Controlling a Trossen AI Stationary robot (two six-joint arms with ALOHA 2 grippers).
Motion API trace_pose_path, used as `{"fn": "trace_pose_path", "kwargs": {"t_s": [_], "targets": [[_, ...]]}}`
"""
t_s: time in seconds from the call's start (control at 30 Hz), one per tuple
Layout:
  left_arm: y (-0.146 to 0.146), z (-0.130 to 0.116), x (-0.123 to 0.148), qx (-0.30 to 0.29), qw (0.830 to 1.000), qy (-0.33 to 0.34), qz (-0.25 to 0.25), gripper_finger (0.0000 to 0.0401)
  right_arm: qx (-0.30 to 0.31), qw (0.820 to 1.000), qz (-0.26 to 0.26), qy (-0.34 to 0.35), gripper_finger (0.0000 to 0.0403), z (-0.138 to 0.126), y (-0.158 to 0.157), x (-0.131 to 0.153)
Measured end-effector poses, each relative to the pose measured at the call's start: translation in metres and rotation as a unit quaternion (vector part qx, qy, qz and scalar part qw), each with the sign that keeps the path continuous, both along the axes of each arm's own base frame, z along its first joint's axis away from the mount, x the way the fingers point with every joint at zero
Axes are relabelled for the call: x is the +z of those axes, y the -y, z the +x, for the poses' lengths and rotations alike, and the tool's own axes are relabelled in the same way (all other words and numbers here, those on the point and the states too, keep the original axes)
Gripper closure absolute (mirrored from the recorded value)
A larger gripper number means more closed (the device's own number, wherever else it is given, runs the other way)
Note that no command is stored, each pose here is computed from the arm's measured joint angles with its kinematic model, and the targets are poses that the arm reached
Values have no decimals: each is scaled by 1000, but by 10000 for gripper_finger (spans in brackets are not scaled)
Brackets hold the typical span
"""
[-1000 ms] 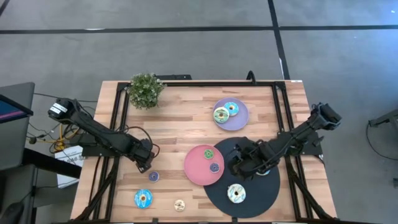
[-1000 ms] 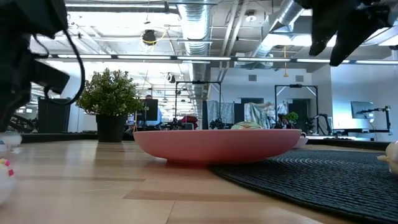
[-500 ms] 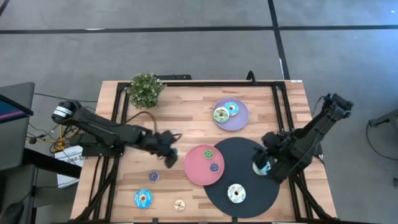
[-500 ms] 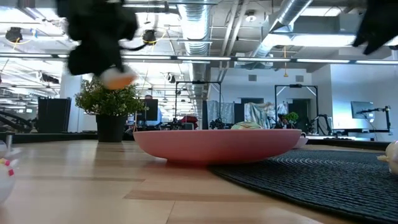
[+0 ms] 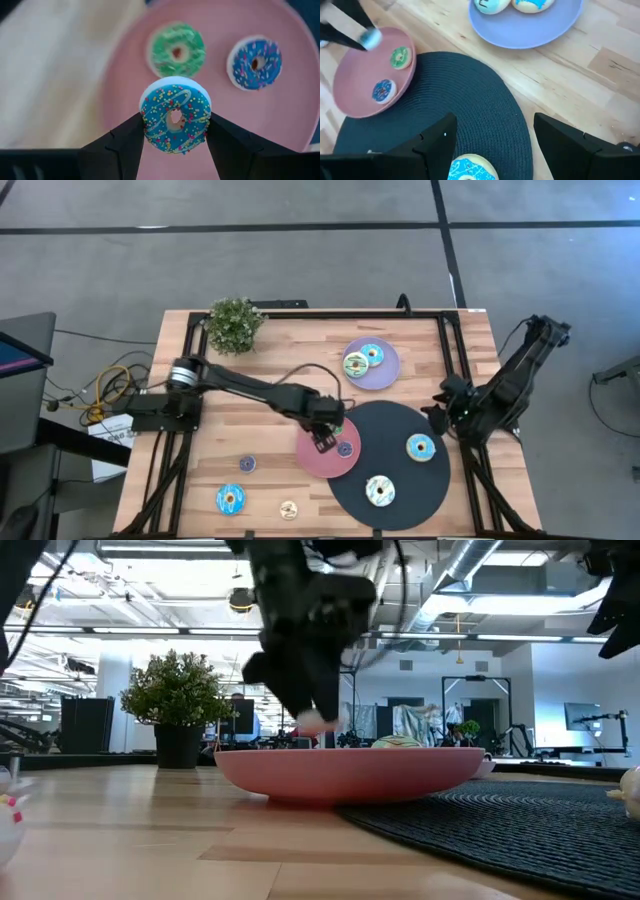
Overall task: Pick & Place donuts
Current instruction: Put the small blue donut on the purple plate
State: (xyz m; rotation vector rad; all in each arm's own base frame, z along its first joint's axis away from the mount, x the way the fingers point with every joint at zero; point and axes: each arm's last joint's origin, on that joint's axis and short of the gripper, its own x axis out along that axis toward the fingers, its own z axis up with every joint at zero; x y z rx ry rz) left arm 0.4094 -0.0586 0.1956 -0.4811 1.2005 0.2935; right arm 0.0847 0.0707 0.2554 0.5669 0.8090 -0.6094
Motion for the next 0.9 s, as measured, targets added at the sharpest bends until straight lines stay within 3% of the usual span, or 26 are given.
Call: {"fn": "trace_pose_path", "kwargs": {"t_s": [0.17, 0.63, 0.9], "targets": [[4, 15, -14, 2, 999, -28, -30, 208, 12, 1000, -1, 2, 148, -2, 2, 2], [2, 8, -15, 38, 997, -69, -16, 207, 22, 1000, -10, -3, 148, -2, 2, 1], [1, 5, -16, 41, 996, -80, -14, 168, 22, 1000, -8, -2, 148, -1, 2, 1]]}}
